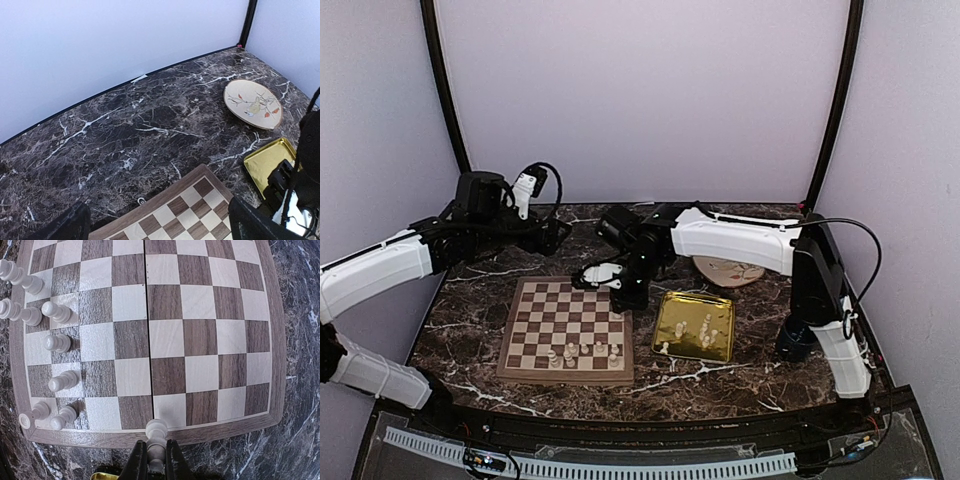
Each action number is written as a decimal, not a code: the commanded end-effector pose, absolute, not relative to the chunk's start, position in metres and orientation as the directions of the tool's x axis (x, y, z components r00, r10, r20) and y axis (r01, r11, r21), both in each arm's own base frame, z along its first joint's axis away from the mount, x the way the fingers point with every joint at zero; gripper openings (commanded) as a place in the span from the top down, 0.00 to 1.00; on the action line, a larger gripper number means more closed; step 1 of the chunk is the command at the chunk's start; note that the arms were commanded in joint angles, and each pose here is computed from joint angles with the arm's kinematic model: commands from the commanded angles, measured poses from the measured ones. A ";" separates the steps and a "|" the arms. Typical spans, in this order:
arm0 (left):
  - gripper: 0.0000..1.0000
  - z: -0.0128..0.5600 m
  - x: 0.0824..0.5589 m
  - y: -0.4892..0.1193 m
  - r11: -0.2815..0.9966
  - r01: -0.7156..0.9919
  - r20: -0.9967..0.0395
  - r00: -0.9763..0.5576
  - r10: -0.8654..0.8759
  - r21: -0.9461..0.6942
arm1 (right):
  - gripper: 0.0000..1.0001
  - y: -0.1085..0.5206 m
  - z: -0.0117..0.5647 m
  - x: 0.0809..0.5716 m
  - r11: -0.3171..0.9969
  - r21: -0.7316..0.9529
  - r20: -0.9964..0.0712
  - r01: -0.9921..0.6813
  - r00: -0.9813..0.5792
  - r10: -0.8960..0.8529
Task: Set up the chess pieces on the board
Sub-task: Place the bishop on the chessboard, then pick up the bishop from the chessboard.
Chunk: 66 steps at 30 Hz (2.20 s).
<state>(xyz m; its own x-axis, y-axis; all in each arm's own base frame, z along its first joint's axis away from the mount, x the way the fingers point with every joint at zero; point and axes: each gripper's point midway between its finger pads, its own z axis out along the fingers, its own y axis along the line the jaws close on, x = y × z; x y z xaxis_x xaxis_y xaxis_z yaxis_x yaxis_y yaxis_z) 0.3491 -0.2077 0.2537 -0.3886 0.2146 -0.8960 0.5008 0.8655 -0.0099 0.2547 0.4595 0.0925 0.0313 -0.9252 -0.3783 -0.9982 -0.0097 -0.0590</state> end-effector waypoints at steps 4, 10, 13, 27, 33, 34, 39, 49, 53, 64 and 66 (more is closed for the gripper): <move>0.01 0.230 0.362 -0.187 0.935 0.354 -0.851 -0.496 0.174 -0.014 | 0.88 0.468 0.091 0.247 -0.028 -0.030 -0.391 -0.999 0.038 -0.919; 0.01 0.225 0.369 -0.197 0.908 0.417 -0.808 -0.518 0.280 0.047 | 0.87 0.470 0.087 0.241 -0.034 0.007 -0.393 -0.999 0.029 -0.919; 0.01 0.229 0.368 -0.192 0.921 0.388 -0.835 -0.495 0.240 0.035 | 0.84 0.471 0.086 0.239 -0.036 0.013 -0.392 -0.999 0.027 -0.919; 0.34 0.204 0.343 -0.237 0.748 0.664 -0.792 -0.470 0.389 -0.026 | 0.68 0.431 0.163 0.254 0.050 -0.028 -0.521 -0.998 -0.028 -0.853; 0.45 0.183 0.325 -0.272 0.670 0.741 -0.699 -0.502 0.509 -0.044 | 0.66 0.367 0.186 0.269 0.159 0.014 -0.636 -0.987 -0.132 -0.761; 0.44 0.177 0.318 -0.282 0.649 0.760 -0.678 -0.491 0.546 -0.028 | 0.66 0.356 0.186 0.271 0.185 0.015 -0.649 -0.983 -0.150 -0.746; 0.43 0.150 0.288 -0.311 0.564 0.826 -0.554 -0.477 0.682 -0.018 | 0.62 0.309 0.182 0.273 0.284 0.009 -0.733 -0.959 -0.199 -0.650; 0.41 0.108 0.261 -0.332 0.502 0.864 -0.383 -0.476 0.792 -0.035 | 0.53 0.283 0.160 0.278 0.335 -0.019 -0.768 -0.942 -0.201 -0.608; 0.46 0.097 0.262 -0.334 0.516 0.856 -0.358 -0.493 0.793 -0.037 | 0.53 0.286 0.153 0.277 0.318 0.003 -0.758 -0.948 -0.210 -0.618; 0.68 0.086 0.259 -0.342 0.500 0.864 -0.321 -0.493 0.808 -0.068 | 0.53 0.285 0.149 0.275 0.310 0.002 -0.751 -0.951 -0.206 -0.627; 0.72 0.083 0.257 -0.340 0.499 0.864 -0.304 -0.496 0.813 -0.075 | 0.53 0.285 0.148 0.275 0.309 0.005 -0.748 -0.951 -0.209 -0.630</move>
<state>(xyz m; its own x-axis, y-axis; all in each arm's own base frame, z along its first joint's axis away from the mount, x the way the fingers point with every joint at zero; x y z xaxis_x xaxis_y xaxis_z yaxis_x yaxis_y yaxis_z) 0.2639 -0.3416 0.0833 -0.4959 0.7986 -0.3411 0.8590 0.5086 -0.0583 0.2693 0.2793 0.1384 -0.2356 -0.6504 -0.7221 -0.9465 0.3221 0.0188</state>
